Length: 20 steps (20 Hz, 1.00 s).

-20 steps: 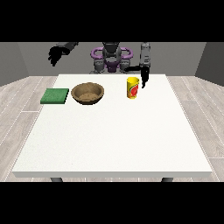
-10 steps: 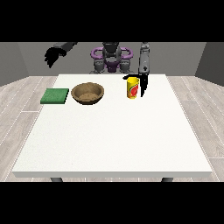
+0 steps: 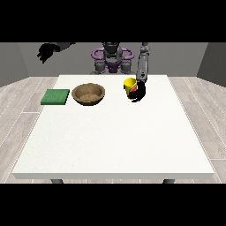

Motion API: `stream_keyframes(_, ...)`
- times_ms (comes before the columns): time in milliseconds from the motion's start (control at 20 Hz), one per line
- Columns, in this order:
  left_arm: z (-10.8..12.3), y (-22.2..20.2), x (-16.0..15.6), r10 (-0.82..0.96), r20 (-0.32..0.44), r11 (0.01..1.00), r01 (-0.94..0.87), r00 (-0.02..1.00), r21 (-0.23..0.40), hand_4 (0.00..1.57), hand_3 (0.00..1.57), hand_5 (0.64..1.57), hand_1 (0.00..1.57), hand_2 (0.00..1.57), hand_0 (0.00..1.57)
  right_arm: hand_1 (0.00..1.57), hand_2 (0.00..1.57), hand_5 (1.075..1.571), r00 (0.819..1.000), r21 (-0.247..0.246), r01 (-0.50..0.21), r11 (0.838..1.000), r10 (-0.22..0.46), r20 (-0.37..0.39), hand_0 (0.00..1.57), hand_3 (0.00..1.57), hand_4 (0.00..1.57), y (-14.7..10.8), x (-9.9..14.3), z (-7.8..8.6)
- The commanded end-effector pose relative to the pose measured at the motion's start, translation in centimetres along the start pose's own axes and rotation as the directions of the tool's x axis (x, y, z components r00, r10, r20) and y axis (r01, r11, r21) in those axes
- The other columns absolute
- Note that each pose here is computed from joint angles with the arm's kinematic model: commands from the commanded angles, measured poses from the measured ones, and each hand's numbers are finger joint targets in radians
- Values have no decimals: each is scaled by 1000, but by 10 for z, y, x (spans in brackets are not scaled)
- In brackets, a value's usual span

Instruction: Pick the cup and pour the ball into the bowl, then pick the bowl and place it on the pad

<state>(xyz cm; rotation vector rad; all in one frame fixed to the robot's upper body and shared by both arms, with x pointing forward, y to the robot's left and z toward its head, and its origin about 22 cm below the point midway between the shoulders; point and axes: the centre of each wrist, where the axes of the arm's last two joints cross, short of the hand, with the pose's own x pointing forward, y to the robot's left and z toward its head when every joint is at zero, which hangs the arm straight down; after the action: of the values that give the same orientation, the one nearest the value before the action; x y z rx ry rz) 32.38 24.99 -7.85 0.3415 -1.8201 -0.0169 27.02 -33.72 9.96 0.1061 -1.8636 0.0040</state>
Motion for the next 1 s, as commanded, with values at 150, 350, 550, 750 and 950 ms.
stream_keyframes(150,-14,-17,7,-121,-39,992,120,992,-47,1408,1571,1413,1285,1571,1285,0,0,1566,999,-63,2,998,-5,-46,0,182,634,-49,1,6)
stream_keyframes(350,-22,-72,37,-286,6,951,284,958,-125,1411,1571,1446,1289,1571,1289,0,0,1565,990,-122,-12,993,-5,-140,0,327,639,-61,-10,-1)
stream_keyframes(550,-35,-73,42,-550,100,822,559,829,-113,1408,1571,1525,1337,1571,1337,0,0,1562,979,-78,6,997,-22,-201,0,250,634,-54,-27,9)
stream_keyframes(750,-34,-113,56,-691,166,685,710,704,-163,1448,1571,1533,1362,1571,1362,0,0,1561,967,-131,-5,991,-28,-253,0,151,668,-71,-41,17)
stream_keyframes(950,-53,-114,67,-783,181,568,803,595,-182,1448,1571,1533,1362,1571,1362,0,0,1559,971,-136,23,990,-54,-231,0,0,681,-78,-49,25)
